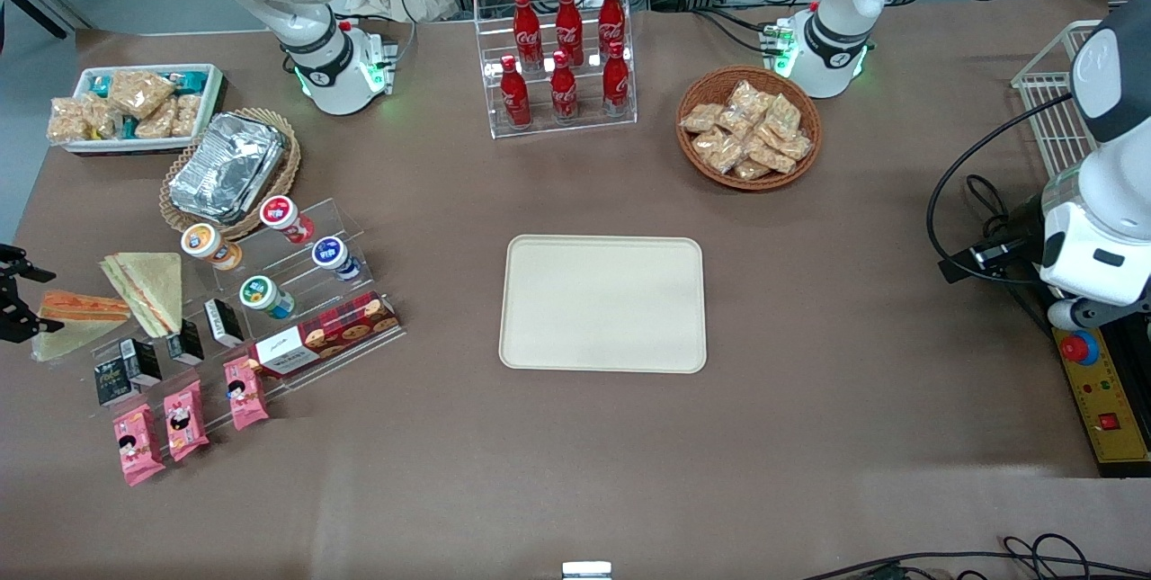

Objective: Place sandwich on tray
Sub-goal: 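Close the right gripper on the wrapped sandwich and lift it out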

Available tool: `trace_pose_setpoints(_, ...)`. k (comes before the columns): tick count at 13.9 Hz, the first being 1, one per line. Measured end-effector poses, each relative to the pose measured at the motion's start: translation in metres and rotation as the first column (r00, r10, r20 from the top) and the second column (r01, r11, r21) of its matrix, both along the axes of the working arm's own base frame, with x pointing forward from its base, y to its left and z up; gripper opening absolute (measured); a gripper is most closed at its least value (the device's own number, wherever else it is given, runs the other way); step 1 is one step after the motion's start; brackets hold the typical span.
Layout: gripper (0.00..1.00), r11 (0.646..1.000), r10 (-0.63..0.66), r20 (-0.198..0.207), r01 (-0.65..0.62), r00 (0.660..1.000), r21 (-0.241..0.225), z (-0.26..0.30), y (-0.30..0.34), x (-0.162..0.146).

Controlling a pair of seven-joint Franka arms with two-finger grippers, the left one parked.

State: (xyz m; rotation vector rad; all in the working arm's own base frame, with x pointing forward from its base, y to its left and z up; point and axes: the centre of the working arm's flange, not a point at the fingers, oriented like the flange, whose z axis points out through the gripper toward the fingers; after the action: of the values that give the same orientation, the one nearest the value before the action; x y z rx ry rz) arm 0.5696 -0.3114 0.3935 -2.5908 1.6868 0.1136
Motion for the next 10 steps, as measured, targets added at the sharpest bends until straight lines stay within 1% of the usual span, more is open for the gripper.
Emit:
trace_pose_setpoints(5, 0.96, 1.0, 0.0, -0.014, 0.0, 1.0, 0.003, -0.014, 0.0, 0.001)
trace_pose_setpoints(6, 0.93, 1.0, 0.0, -0.015, 0.0, 1.0, 0.003, -0.015, 0.0, 0.002)
trace_pose_setpoints(9, 0.6, 1.0, 0.003, -0.012, -0.003, 1.0, 0.002, -0.016, 0.0, 0.002)
trace_pose_setpoints(10, 0.53, 1.0, 0.005, -0.01, -0.005, 1.0, 0.001, -0.015, 0.0, 0.002)
